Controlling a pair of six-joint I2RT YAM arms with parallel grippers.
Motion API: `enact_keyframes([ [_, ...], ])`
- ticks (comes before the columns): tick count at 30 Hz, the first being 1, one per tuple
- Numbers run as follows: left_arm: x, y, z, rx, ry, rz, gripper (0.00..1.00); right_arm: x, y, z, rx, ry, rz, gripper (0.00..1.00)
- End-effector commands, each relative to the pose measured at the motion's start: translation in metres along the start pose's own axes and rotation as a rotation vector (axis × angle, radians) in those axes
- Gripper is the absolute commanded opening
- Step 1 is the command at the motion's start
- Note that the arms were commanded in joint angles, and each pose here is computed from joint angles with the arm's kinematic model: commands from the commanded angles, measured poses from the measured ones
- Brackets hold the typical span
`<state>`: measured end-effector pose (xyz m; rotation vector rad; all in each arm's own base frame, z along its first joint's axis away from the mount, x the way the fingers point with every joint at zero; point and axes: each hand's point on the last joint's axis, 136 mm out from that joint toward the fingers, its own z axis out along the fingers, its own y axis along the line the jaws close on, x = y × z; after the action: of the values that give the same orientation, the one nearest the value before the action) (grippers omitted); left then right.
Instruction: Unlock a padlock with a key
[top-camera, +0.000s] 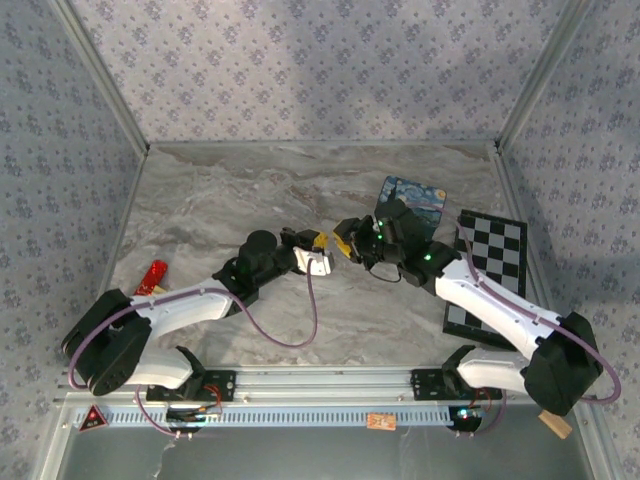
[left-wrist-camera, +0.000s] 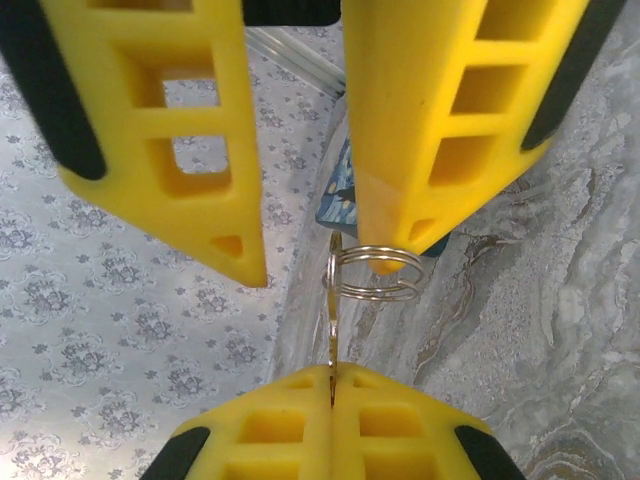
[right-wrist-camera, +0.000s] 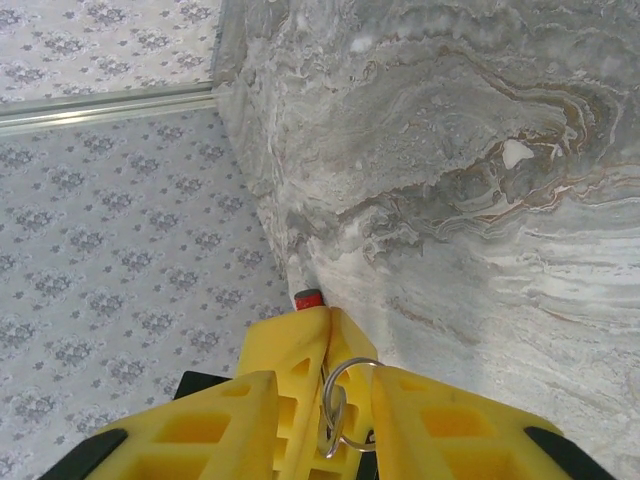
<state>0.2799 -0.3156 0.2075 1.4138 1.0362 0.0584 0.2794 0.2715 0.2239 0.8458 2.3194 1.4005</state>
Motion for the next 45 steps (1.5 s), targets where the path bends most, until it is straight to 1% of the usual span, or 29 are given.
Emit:
enact_keyframes([
  [1, -0.015, 0.008, -0.006, -0.019, -0.058, -0.003, 0.0, -0.002, -0.005, 0.004, 0.015, -0.016, 0.005, 0.28],
  [6, -0.015, 0.006, -0.007, -0.012, -0.059, -0.001, 0.0, -0.001, -0.006, 0.005, 0.022, -0.014, 0.001, 0.25],
  [18, -0.011, 0.001, -0.005, 0.003, -0.047, 0.007, 0.0, 0.01, 0.0, 0.008, 0.026, 0.01, -0.031, 0.23],
  [22, -0.01, -0.001, -0.006, 0.01, -0.044, 0.006, 0.0, 0.006, -0.002, 0.003, 0.035, -0.017, -0.041, 0.21],
  [26, -0.01, -0.003, -0.006, 0.018, -0.043, 0.008, 0.0, 0.002, 0.0, -0.004, 0.035, -0.048, -0.059, 0.18],
  [32, -0.01, -0.004, -0.005, 0.023, -0.042, 0.001, 0.0, 0.003, 0.0, -0.004, 0.033, -0.044, -0.061, 0.16],
  [45, -0.009, -0.004, -0.004, 0.03, -0.038, -0.001, 0.0, 0.011, 0.005, 0.0, 0.019, -0.009, -0.074, 0.16],
])
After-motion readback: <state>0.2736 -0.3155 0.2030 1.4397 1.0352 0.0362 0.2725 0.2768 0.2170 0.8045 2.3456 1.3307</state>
